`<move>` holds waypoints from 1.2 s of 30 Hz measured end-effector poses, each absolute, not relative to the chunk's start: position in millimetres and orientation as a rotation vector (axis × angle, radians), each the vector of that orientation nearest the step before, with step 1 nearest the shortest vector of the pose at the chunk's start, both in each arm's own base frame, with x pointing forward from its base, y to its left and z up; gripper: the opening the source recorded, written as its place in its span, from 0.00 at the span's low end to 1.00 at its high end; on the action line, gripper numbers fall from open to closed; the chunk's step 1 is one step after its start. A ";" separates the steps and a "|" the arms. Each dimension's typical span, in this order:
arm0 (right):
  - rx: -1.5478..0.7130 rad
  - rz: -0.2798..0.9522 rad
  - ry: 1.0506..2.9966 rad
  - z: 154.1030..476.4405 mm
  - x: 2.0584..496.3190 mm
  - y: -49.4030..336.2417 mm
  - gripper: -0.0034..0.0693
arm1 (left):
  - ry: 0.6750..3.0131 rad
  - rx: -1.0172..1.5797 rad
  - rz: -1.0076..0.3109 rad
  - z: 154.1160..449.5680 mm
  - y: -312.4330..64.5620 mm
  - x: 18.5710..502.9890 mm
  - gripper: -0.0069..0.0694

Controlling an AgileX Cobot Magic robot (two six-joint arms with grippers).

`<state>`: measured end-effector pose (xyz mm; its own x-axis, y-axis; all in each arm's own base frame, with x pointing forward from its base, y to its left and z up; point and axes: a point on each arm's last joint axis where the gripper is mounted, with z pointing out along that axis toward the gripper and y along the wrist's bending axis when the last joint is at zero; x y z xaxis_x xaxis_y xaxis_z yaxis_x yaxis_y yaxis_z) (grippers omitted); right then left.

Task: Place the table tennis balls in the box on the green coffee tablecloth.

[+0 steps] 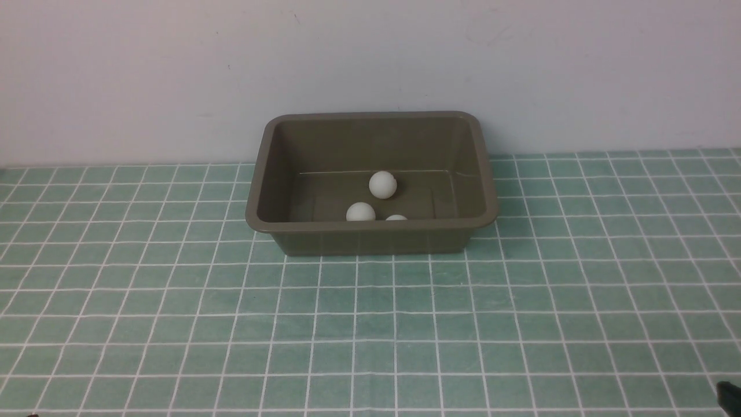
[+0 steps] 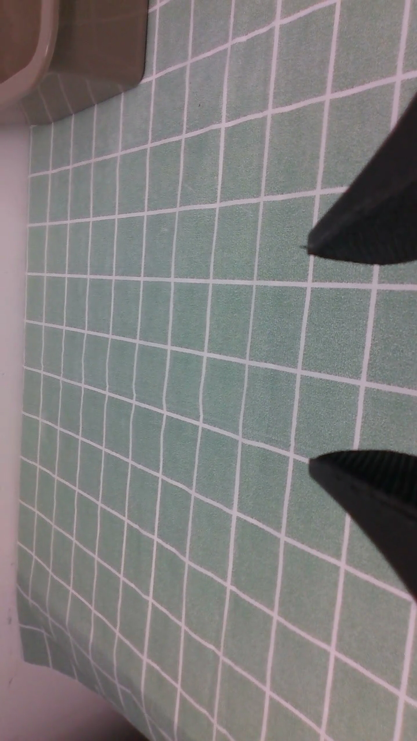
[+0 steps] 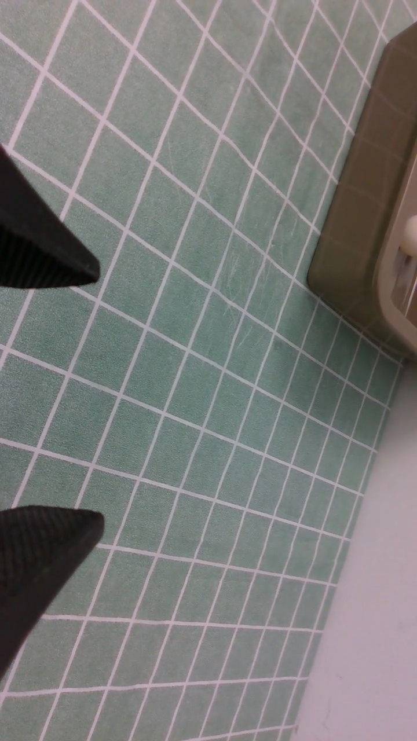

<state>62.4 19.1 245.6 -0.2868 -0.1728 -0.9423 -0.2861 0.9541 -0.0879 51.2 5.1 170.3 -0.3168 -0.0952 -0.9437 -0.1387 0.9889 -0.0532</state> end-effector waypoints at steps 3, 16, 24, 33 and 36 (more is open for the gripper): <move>-0.301 0.111 1.785 238.6 57.0 17.2 0.68 | 1.896 -0.168 0.044 170.3 5.1 51.2 0.61; -0.253 0.057 1.678 186.4 54.8 12.0 0.68 | 1.896 -0.168 0.043 170.3 5.1 51.2 0.61; -0.205 -0.016 1.762 180.4 54.3 7.7 0.68 | 1.896 -0.168 0.043 170.3 5.1 51.2 0.61; -0.182 -0.032 1.776 179.9 54.1 6.4 0.68 | 1.896 -0.168 0.043 170.3 5.1 51.2 0.61; -0.182 -0.032 1.776 179.9 54.1 6.4 0.68 | 1.896 -0.168 0.043 170.3 5.1 51.2 0.61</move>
